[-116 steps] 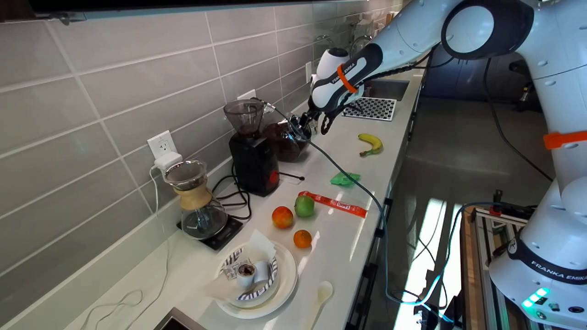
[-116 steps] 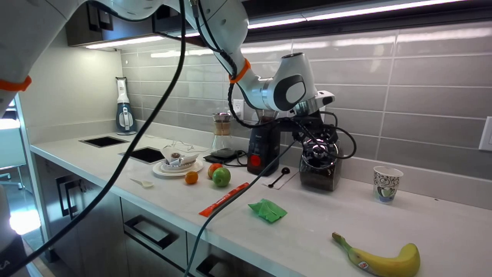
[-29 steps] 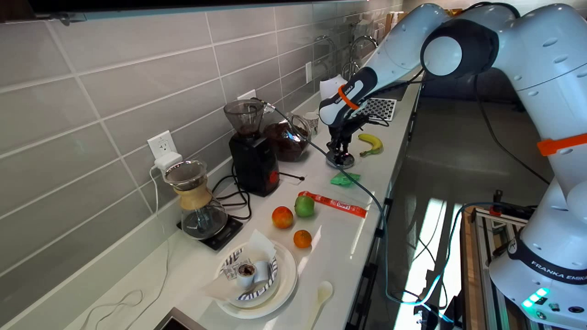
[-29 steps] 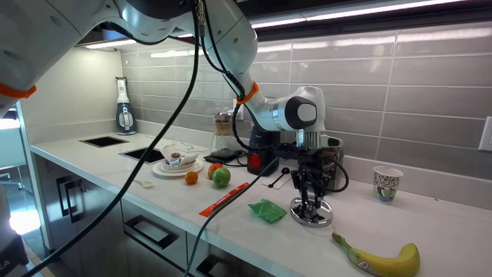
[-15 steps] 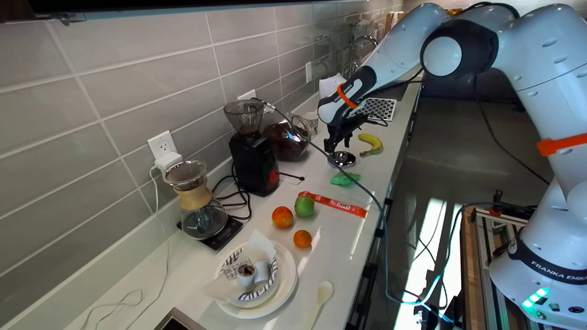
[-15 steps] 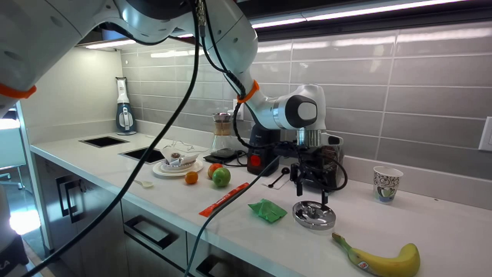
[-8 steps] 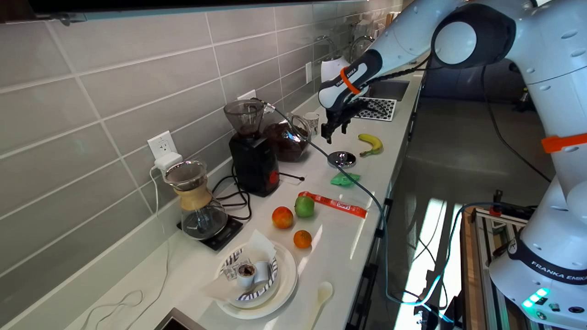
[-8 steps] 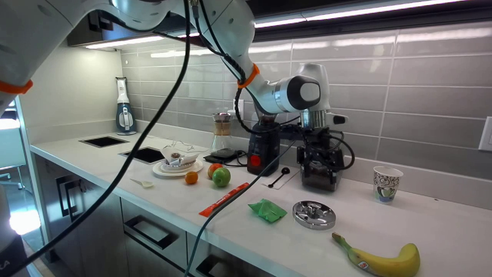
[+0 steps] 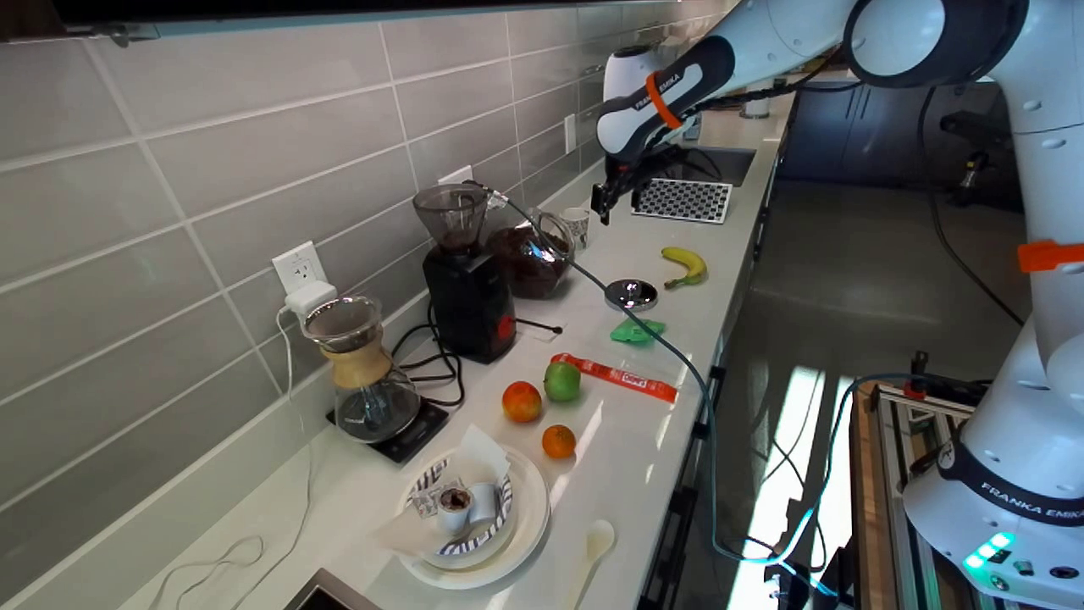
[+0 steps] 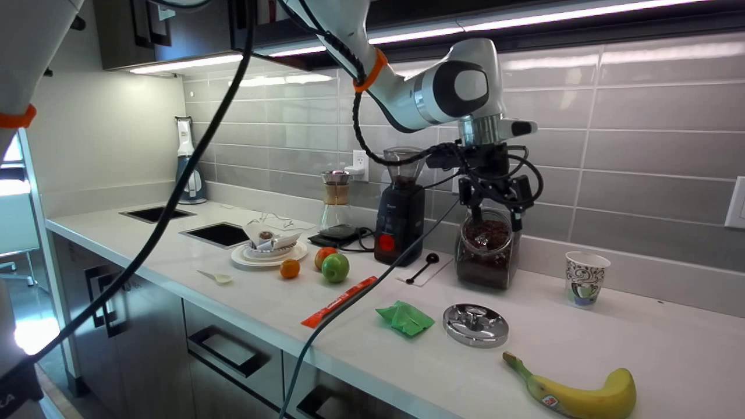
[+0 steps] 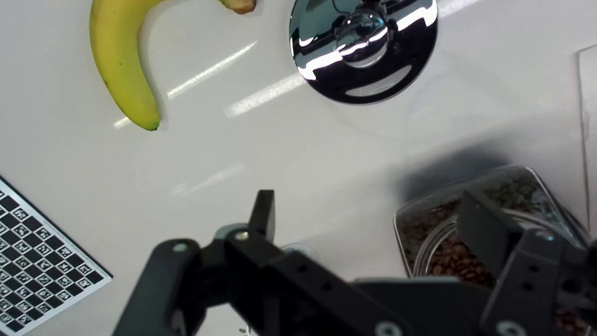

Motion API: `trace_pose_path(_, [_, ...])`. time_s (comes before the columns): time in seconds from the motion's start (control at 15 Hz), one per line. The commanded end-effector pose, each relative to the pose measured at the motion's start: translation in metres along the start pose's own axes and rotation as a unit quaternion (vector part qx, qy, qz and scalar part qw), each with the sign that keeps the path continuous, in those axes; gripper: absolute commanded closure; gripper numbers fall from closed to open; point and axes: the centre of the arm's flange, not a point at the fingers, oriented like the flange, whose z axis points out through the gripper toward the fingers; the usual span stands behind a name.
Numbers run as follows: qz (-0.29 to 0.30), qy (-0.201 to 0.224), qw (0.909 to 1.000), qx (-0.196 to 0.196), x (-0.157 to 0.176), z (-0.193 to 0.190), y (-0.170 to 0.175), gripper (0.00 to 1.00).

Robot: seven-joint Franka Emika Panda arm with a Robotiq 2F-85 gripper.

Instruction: Move the silver lid to the counter, and then place it back on the clear object

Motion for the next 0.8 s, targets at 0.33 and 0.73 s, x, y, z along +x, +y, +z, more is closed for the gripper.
trace_pose_path(0.33, [0.044,-0.023,0.9988,0.0,-0.022,0.015,-0.002,0.0])
trace_pose_path(0.73, [0.066,-0.059,0.9954,0.038,-0.042,0.079,-0.004,0.0])
